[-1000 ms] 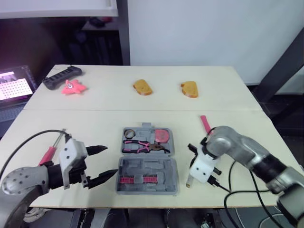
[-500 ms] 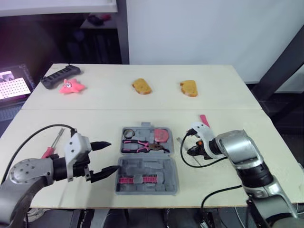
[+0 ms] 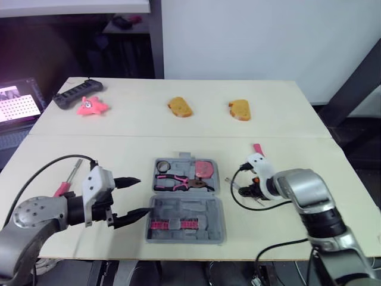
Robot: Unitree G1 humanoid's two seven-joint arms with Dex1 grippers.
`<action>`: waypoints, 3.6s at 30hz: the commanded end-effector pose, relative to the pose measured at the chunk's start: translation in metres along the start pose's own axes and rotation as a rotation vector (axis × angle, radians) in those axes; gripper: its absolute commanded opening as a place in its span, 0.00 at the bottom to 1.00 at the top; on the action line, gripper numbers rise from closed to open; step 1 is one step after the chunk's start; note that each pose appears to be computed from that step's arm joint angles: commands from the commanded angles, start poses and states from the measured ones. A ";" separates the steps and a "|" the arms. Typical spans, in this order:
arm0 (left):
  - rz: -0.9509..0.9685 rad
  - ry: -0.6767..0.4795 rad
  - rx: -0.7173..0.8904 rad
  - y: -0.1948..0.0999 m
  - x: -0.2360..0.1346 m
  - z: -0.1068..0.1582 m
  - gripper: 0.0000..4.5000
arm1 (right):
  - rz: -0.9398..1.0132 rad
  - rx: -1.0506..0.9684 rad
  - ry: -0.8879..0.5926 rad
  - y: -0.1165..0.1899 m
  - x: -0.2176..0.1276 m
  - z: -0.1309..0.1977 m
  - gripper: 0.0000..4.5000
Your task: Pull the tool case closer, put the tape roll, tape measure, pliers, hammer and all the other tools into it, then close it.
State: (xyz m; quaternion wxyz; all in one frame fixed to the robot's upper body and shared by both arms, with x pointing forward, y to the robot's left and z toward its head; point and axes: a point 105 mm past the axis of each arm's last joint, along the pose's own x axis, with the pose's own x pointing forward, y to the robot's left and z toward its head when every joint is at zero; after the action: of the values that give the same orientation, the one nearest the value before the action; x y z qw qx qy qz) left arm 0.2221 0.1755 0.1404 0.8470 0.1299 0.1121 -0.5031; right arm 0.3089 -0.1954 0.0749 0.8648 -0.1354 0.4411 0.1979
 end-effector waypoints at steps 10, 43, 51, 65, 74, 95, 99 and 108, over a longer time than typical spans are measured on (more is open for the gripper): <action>-0.052 -0.018 0.072 0.007 0.006 0.012 1.00 | 0.131 -0.375 -0.321 0.020 -0.015 0.001 0.73; 0.000 0.024 0.068 0.014 -0.014 0.004 1.00 | 0.152 -0.443 -0.311 0.029 -0.025 0.044 0.00; 0.085 0.069 0.039 0.015 -0.039 -0.013 1.00 | 0.379 -0.672 -0.142 0.097 -0.054 0.081 0.00; 0.229 0.051 -0.060 -0.031 -0.058 -0.027 1.00 | 0.517 -0.897 0.037 0.165 -0.025 0.084 0.00; 0.368 0.066 -0.149 -0.057 -0.075 -0.044 1.00 | 0.575 -0.986 0.054 0.197 0.002 0.085 0.00; 0.402 0.038 -0.189 -0.073 -0.073 -0.050 1.00 | 0.546 -0.996 0.038 0.216 0.034 0.093 0.00; 0.391 0.066 -0.197 -0.072 -0.069 -0.057 1.00 | 0.544 -0.992 0.045 0.215 0.035 0.091 0.00; 0.379 0.090 -0.196 -0.069 -0.063 -0.062 1.00 | 0.542 -0.991 0.047 0.220 0.040 0.092 0.00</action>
State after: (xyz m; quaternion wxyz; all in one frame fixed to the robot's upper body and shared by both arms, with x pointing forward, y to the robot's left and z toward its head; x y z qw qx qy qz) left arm 0.1279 0.2180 0.0919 0.9300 0.0815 0.1762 -0.3122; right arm 0.2889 0.0422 0.0756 0.5973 -0.4047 0.3474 0.5990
